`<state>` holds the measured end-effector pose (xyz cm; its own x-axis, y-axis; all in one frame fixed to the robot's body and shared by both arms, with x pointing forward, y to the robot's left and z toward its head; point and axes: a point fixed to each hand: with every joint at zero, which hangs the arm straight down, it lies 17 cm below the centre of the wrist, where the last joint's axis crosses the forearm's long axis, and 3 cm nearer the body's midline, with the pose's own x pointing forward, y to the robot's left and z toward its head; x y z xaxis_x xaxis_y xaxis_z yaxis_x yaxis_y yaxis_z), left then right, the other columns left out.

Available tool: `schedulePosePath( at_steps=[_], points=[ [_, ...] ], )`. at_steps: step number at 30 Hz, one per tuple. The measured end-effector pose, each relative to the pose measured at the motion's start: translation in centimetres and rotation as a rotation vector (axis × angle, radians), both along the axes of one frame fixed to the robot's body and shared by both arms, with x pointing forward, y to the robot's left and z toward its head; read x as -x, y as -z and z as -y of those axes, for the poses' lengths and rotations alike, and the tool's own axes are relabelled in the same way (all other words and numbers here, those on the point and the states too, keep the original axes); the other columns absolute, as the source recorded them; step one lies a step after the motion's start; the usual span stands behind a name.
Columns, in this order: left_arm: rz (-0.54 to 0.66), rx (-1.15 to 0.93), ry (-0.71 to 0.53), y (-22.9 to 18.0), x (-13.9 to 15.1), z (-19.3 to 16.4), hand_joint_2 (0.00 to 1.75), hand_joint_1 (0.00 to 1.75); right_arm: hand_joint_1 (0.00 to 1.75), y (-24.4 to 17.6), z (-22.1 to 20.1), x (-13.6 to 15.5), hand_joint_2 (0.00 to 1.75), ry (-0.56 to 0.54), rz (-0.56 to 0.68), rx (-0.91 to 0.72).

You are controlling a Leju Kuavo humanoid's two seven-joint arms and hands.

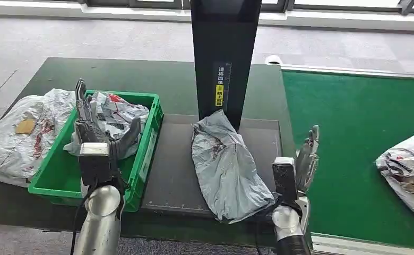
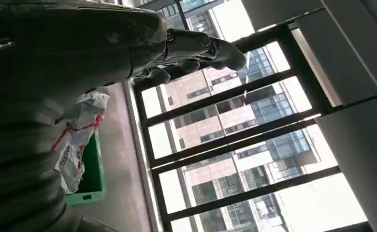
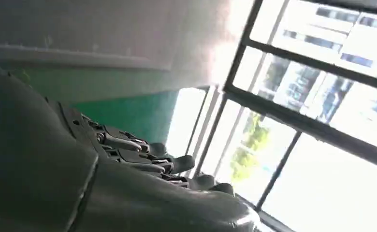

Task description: Moved the parcel from conveyor to table for the left to box.

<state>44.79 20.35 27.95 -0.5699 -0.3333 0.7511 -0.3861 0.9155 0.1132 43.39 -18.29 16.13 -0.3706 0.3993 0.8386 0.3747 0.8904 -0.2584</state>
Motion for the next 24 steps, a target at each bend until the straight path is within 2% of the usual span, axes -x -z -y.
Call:
schedulePosePath(
  at_steps=[7, 18, 20, 23, 24],
  points=[
    [-0.009, -0.027, 0.026, 0.1, -0.2, 1.1, 1.75, 0.0, 0.0, -3.3, 4.7, 2.6, 0.0, 0.134, 0.106, -0.037],
    [-0.015, -0.04, 0.044, 0.2, -0.4, 1.9, 1.75, 0.0, 0.0, -5.1, 7.3, 4.4, 0.0, 0.215, 0.181, -0.038],
    [-0.013, -0.065, 0.06, 0.1, -0.4, 2.7, 1.75, 0.0, 0.0, -6.1, 8.2, 5.3, 0.0, 0.255, 0.217, -0.031],
    [-0.009, -0.141, 0.136, -0.3, -0.6, 5.7, 1.75, 0.0, 0.0, -9.4, 9.7, 7.2, 0.0, 0.309, 0.311, -0.01],
    [-0.011, -0.16, 0.182, -0.4, -0.8, 7.2, 1.75, 0.0, 0.0, -10.7, 10.4, 7.9, 1.75, 0.331, 0.347, -0.005]
  ],
)
